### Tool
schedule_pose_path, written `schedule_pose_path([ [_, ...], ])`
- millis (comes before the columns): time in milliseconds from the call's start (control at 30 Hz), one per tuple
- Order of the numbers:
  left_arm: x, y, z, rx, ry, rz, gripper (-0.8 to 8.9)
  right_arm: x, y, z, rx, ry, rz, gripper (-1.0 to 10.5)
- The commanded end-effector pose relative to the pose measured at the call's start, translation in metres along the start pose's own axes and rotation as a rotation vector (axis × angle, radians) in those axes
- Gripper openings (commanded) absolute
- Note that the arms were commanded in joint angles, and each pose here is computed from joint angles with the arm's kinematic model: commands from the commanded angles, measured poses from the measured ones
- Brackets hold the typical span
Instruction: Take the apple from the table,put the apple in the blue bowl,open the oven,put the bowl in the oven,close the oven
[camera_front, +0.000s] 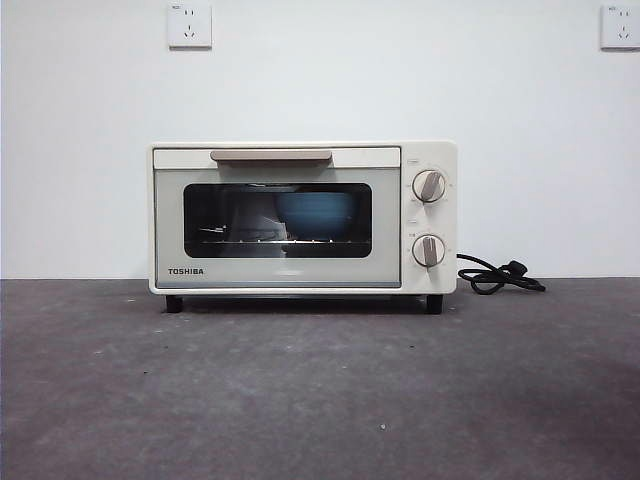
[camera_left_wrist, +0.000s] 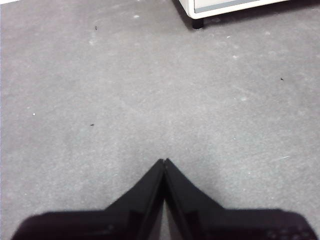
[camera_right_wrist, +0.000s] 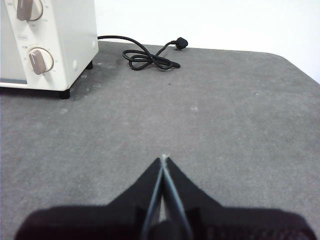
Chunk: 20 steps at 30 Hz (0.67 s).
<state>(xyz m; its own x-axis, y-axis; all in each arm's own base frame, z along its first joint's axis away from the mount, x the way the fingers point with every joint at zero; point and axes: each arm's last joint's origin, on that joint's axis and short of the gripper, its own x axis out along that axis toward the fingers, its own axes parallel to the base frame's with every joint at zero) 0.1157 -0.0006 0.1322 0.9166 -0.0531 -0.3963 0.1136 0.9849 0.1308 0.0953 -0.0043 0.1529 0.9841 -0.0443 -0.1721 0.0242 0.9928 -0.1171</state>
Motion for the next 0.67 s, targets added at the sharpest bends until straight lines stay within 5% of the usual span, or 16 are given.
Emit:
schedule_pose_path([
  [33,0.0006,-0.0005,-0.0023,-0.009,-0.001,0.001,-0.04,0.0009,0.0002,-0.0026,0.012,0.004,-0.001,0.0],
  [333,0.0007,-0.0006,-0.0024,-0.009,0.0,0.001,-0.04,0.0008,-0.0022,-0.0031,0.041,0.014,-0.086,0.0],
  [667,0.0006,-0.0005,-0.0023,-0.009,0.0,0.001,-0.04,0.001,-0.0021,-0.0029,0.041,0.012,-0.083,0.0],
])
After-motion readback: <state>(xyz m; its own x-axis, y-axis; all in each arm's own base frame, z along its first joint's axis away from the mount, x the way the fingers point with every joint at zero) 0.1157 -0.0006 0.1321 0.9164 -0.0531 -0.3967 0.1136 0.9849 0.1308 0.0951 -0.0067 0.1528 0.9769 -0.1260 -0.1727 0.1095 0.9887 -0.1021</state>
